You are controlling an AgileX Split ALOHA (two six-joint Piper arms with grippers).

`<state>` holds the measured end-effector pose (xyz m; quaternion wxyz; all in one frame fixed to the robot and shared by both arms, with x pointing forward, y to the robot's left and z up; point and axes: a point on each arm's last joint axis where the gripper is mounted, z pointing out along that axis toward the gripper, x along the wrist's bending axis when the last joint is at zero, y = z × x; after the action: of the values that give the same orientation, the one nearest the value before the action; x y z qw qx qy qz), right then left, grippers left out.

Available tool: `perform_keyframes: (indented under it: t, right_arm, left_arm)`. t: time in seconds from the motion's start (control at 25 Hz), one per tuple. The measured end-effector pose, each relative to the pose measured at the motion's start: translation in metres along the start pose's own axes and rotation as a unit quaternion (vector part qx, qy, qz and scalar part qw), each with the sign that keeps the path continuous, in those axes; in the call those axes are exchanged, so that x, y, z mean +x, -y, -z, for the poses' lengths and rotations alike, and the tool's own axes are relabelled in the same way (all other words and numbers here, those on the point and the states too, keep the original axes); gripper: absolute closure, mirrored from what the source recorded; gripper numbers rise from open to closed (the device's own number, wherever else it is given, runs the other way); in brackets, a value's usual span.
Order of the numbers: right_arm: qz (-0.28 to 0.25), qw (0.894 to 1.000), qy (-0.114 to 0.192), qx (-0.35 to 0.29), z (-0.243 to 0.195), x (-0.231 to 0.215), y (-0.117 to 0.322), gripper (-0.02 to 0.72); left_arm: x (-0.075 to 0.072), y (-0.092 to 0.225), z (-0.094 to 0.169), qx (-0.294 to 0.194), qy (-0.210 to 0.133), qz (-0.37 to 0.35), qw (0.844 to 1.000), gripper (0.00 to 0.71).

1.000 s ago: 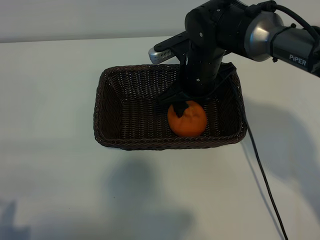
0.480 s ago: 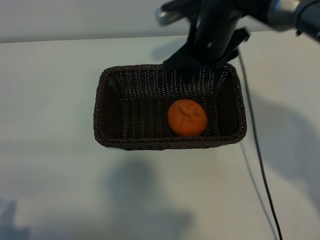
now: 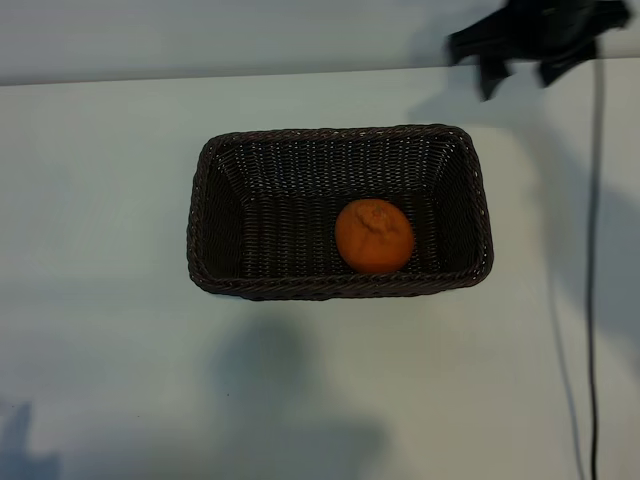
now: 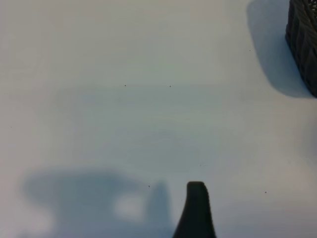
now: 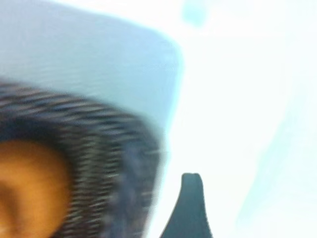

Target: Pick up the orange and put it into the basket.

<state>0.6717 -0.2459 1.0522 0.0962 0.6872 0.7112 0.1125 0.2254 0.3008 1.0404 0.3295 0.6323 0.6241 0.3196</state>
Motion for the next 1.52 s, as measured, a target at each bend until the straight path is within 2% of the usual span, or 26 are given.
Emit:
perform_keyframes:
  t: [0.2,0.36,0.48,0.76,0.92,1.12,1.36,1.52]
  right_arm:
    - [-0.067,0.997,0.023,0.002,0.001,-0.069,0.0,0.116]
    - [-0.118,0.993,0.024,0.004,0.003,-0.111,0.005,0.118]
    - [-0.135,0.991,0.015,0.003,0.005,-0.124,0.007,0.118]
    - [-0.132,0.991,0.006,-0.018,0.025,-0.122,0.009,0.118]
    - [-0.128,0.99,0.009,-0.058,0.062,-0.118,0.013,0.119]
    - [-0.122,0.983,0.014,-0.136,0.137,-0.107,0.034,0.119]
    - [-0.115,0.971,0.017,-0.21,0.213,-0.09,0.085,0.119]
    - [-0.108,0.957,0.02,-0.269,0.261,-0.076,0.135,0.119]
  left_arm:
    - [0.0,0.0,0.0,0.0,0.0,0.0,1.0,0.118]
    - [0.0,0.0,0.0,0.0,0.0,0.0,1.0,0.118]
    - [0.0,0.0,0.0,0.0,0.0,0.0,1.0,0.118]
    - [0.0,0.0,0.0,0.0,0.0,0.0,1.0,0.118]
    - [0.0,0.0,0.0,0.0,0.0,0.0,1.0,0.118]
    - [0.0,0.0,0.0,0.0,0.0,0.0,1.0,0.118]
    - [0.0,0.0,0.0,0.0,0.0,0.0,1.0,0.118]
    - [0.0,0.0,0.0,0.0,0.0,0.0,1.0,0.118]
